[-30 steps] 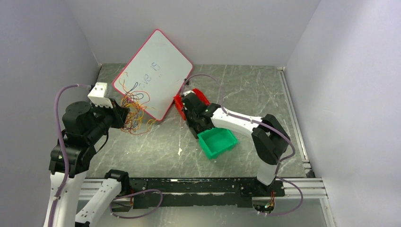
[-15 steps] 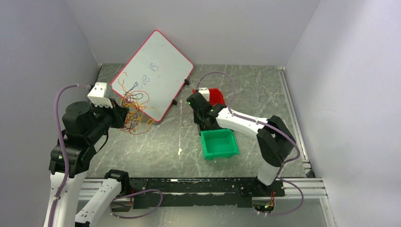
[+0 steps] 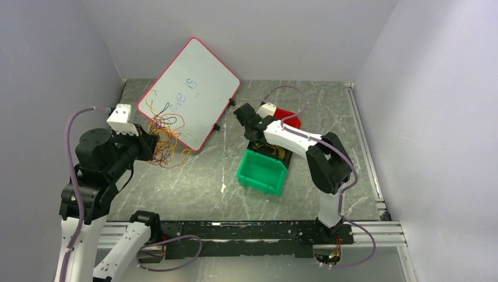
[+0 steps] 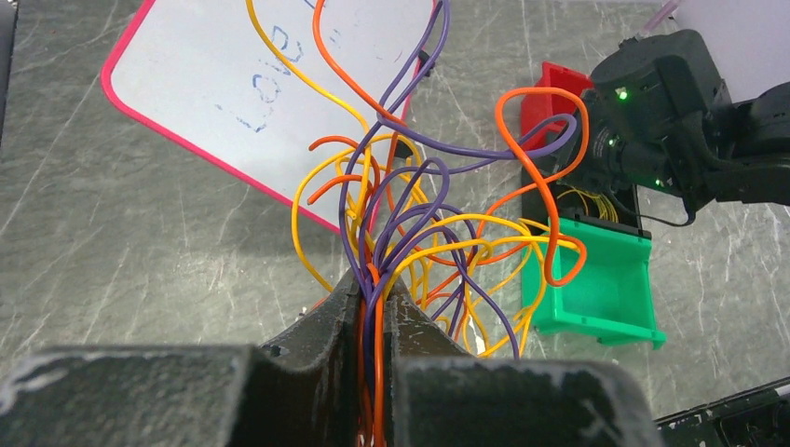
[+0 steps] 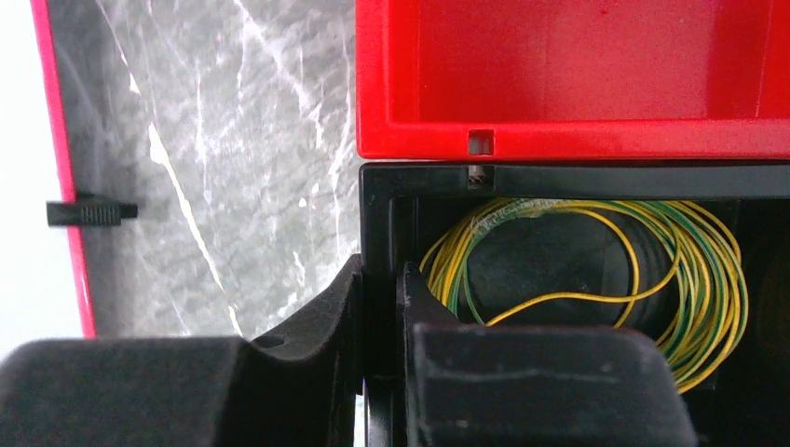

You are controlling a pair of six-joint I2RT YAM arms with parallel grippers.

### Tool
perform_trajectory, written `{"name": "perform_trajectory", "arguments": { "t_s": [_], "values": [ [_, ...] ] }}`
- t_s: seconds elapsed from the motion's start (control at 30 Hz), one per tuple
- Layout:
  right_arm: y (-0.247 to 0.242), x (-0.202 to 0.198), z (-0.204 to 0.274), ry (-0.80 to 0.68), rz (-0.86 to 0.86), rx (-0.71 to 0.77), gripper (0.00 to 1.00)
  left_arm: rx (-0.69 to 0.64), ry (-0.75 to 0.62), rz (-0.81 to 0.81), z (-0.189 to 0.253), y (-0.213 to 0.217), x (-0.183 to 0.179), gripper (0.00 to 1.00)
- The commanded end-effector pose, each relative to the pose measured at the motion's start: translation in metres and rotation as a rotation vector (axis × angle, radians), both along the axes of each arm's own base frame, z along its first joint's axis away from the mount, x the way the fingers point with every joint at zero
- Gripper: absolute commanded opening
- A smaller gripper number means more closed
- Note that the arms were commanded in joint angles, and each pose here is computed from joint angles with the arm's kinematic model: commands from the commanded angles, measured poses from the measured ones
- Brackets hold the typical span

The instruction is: Untangle the cables

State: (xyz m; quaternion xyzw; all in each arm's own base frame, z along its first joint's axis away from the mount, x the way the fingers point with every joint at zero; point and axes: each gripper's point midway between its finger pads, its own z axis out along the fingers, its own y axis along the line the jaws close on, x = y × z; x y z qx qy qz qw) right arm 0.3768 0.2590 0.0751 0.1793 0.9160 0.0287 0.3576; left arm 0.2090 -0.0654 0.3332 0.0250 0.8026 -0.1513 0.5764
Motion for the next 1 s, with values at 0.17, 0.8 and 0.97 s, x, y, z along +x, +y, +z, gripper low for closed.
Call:
{"name": "perform_trajectory", "arguments": {
  "t_s": [0.17,0.8,0.97],
  "values": [
    [0.006,0.030,0.021,-0.075,-0.015,0.094,0.20,0.009,-0.008,0.027,0.002,0.006,-0.006,0.12],
    [-0.031,-0.022,0.081,-0.134,0.692,-0.289,0.74,-0.006,-0.009,0.017,-0.002,0.002,-0.003,0.12],
    [-0.038,-0.051,0.067,-0.023,0.907,-0.358,0.75,-0.005,-0.009,0.001,-0.001,-0.001,0.000,0.12]
  ]
}}
